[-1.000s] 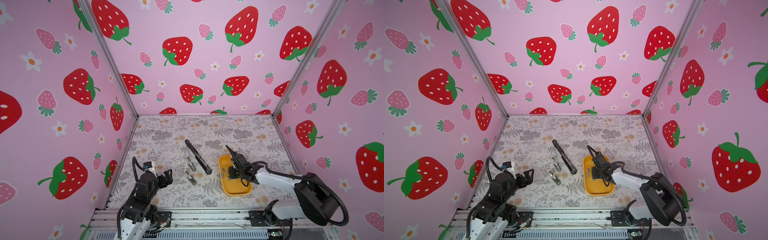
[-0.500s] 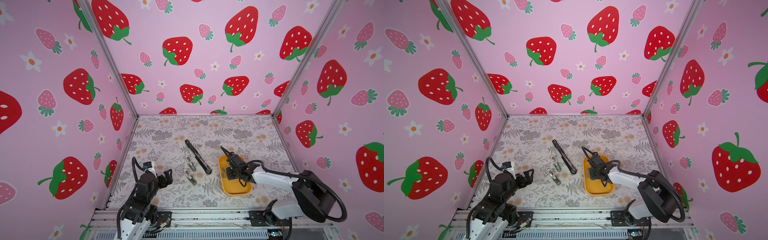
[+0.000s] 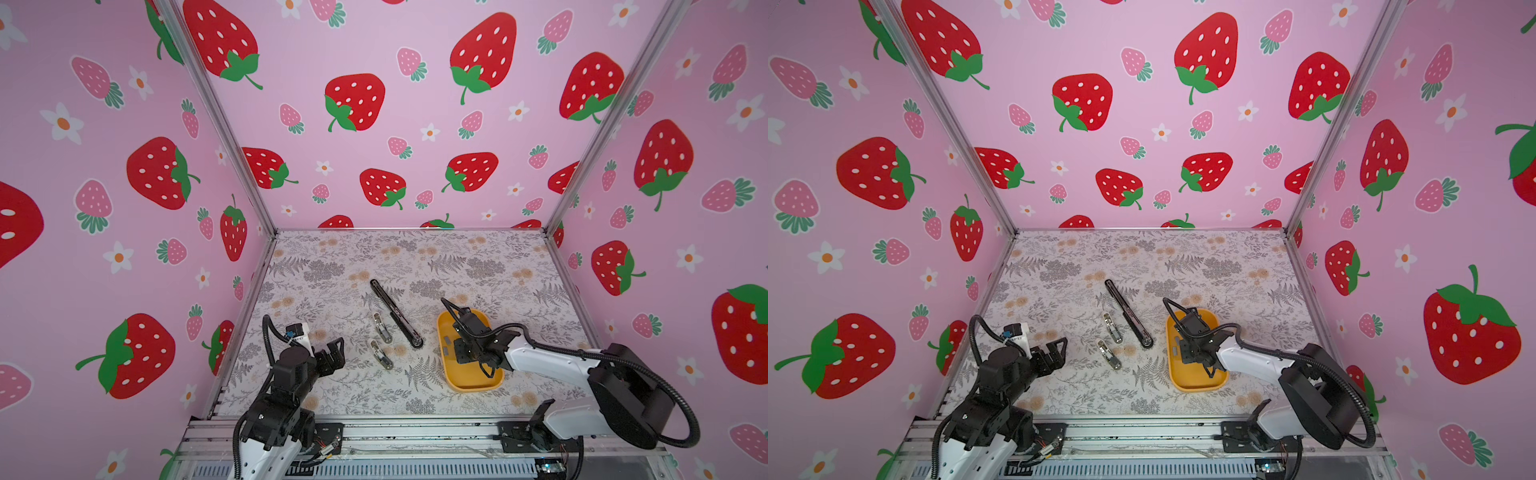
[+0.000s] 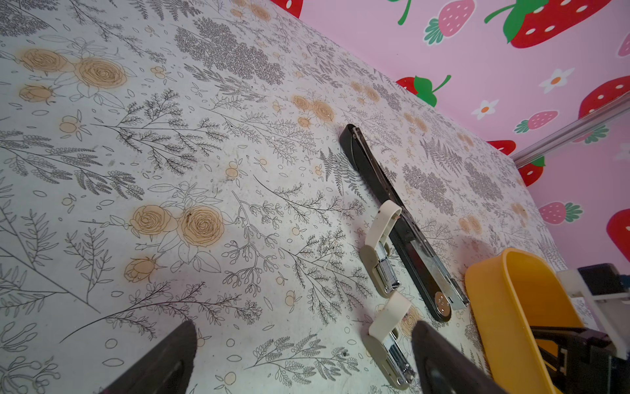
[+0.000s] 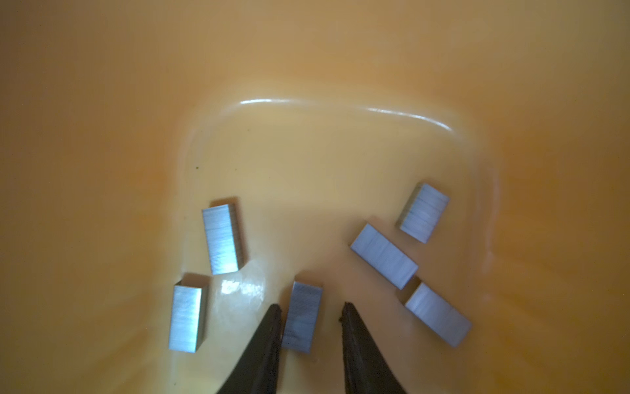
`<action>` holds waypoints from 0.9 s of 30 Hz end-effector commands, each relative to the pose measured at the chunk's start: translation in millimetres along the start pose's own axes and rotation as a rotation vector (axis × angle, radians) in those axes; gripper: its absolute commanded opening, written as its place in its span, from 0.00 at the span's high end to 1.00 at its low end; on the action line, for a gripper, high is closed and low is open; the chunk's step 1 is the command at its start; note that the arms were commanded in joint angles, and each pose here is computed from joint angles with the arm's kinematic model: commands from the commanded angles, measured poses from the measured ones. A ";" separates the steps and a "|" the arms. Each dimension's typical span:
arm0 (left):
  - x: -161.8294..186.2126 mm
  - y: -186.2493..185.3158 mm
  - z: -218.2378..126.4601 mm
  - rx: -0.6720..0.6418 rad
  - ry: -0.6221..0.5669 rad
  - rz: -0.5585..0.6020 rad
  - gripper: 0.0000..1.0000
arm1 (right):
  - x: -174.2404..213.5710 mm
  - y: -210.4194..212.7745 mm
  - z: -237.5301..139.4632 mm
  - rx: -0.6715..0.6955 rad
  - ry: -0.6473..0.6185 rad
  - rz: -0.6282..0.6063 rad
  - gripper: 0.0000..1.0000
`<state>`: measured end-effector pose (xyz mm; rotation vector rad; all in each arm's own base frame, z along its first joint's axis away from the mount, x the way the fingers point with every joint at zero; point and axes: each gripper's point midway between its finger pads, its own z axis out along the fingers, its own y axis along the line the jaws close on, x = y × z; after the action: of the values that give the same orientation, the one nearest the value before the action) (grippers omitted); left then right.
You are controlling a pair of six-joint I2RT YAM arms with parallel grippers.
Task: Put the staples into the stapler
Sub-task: 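Lower the right gripper and grasp a grey staple strip in the tray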
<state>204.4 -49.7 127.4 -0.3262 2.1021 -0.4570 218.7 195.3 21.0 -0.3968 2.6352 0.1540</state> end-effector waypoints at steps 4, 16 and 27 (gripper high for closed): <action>2.3 2.6 0.9 -0.008 -0.002 -0.009 0.01 | 8.1 -4.5 3.0 0.035 0.024 -0.002 0.72; 2.9 2.6 1.2 -0.008 0.002 -0.009 0.01 | 14.2 -4.7 10.6 0.055 0.050 -0.019 0.79; 2.7 3.0 1.2 -0.010 0.001 -0.010 0.01 | 17.3 -6.4 13.1 0.073 0.058 -0.028 0.86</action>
<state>204.4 -49.7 127.5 -0.3261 2.1014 -0.4573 226.6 202.7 19.4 -0.3959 2.6010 0.1275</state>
